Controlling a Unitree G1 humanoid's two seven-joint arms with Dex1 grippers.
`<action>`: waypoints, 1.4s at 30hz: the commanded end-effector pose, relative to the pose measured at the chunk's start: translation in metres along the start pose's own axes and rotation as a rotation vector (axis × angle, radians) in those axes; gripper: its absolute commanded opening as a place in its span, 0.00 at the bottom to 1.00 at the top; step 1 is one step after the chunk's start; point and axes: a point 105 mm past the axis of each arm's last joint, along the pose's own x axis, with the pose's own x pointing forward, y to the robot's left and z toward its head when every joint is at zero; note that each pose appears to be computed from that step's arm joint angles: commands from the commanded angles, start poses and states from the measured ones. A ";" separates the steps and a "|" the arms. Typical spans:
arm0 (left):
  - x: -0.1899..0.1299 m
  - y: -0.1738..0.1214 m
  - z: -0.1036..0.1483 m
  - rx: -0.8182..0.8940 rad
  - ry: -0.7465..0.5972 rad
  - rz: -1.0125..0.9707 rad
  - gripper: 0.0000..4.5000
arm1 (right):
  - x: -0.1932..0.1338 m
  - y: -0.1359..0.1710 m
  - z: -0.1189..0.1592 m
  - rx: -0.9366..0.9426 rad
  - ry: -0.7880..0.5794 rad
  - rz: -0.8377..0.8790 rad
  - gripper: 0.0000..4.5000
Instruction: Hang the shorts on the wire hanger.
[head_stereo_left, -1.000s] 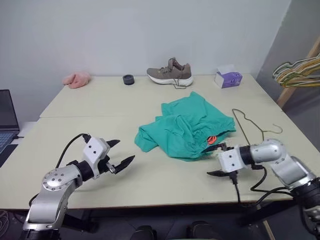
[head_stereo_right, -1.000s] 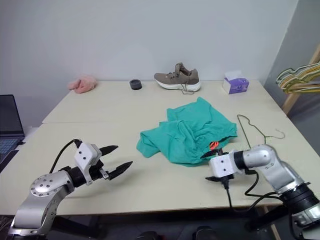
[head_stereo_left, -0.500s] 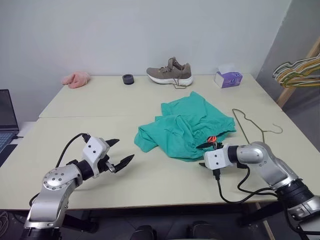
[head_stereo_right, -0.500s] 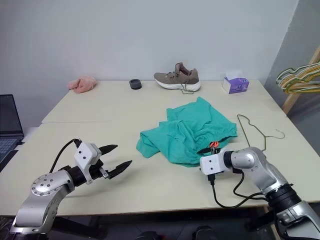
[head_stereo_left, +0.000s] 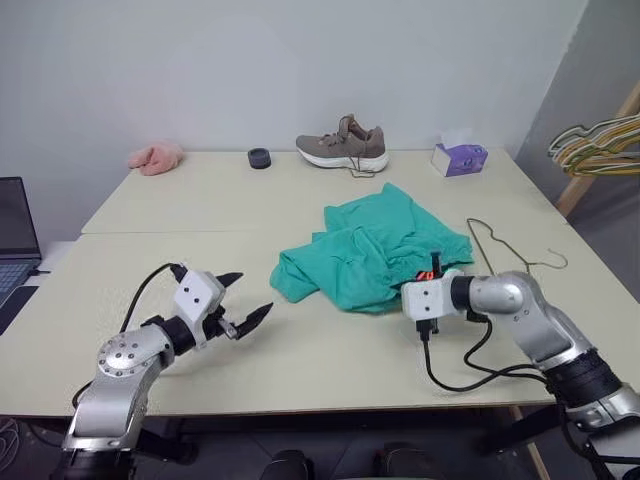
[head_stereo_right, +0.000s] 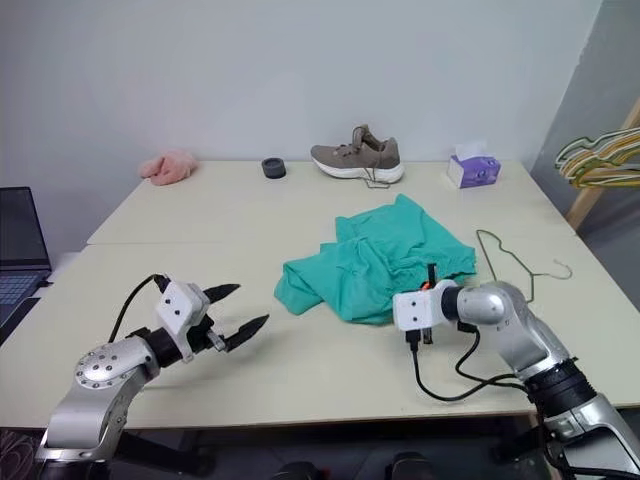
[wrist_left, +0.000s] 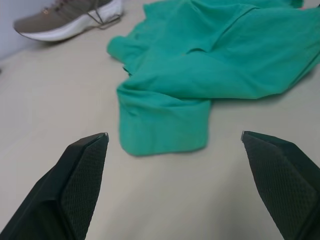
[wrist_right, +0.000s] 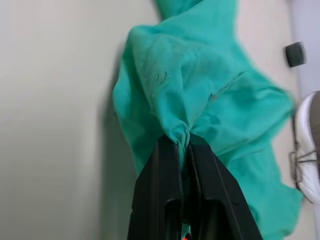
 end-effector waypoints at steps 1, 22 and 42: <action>0.014 0.011 0.015 0.108 -0.054 0.054 1.00 | -0.025 -0.033 0.022 0.024 -0.046 -0.073 0.00; 0.101 -0.011 0.012 0.212 -0.110 -0.044 1.00 | -0.060 -0.038 0.062 0.152 -0.081 -0.003 0.00; 0.031 -0.036 -0.014 0.241 0.107 -0.549 0.00 | -0.071 -0.015 0.027 0.151 0.015 0.165 0.00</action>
